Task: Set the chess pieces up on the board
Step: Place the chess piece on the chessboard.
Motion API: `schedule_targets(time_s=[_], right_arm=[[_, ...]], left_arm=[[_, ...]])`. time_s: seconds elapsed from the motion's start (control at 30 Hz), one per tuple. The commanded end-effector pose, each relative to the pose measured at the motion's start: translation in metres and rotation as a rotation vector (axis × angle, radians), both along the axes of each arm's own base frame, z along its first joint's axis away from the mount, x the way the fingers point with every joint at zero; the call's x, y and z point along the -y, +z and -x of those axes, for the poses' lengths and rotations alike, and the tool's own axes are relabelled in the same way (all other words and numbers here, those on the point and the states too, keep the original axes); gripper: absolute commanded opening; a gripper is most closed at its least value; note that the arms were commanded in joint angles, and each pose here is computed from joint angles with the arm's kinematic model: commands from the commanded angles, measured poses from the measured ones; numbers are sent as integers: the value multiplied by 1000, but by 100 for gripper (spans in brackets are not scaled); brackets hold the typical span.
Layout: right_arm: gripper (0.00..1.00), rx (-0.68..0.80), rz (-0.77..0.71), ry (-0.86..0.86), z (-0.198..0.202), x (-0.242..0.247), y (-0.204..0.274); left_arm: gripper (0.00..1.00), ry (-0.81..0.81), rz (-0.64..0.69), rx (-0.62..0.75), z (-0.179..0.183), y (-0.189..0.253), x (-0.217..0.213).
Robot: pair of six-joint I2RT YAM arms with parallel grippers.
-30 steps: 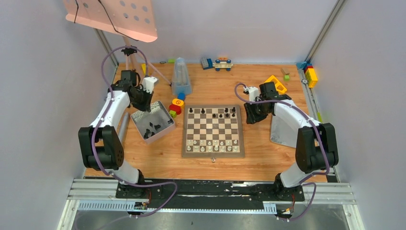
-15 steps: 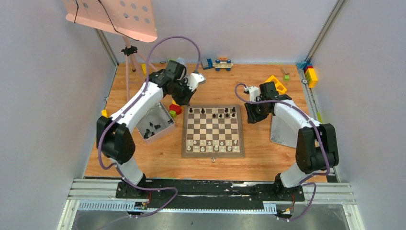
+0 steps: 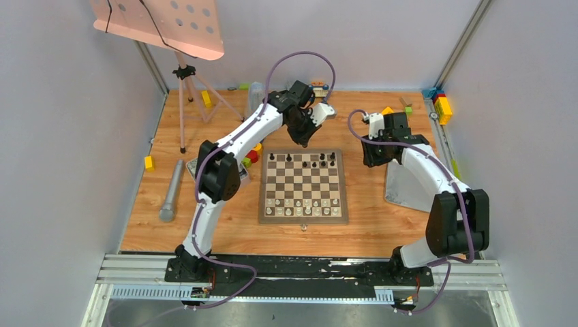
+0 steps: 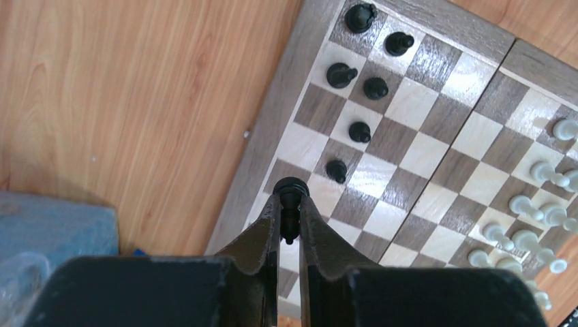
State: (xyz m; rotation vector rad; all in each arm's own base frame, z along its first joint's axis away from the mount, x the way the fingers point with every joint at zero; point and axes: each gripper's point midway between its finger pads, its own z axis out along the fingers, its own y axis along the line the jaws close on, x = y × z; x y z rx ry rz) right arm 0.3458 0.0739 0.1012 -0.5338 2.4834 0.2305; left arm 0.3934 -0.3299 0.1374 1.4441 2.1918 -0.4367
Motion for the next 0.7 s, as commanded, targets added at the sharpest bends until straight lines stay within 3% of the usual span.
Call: schedule_targets(time_s=[0.0, 0.27, 0.67], right_arm=[[34, 128, -22, -80, -21, 13, 36], [33, 139, -42, -96, -21, 19, 40], [33, 112, -60, -64, -18, 14, 34]], left_arm=[[11, -13, 14, -38, 6, -4, 24], [12, -38, -7, -32, 2, -25, 49], [14, -46, -41, -50, 1, -49, 53]])
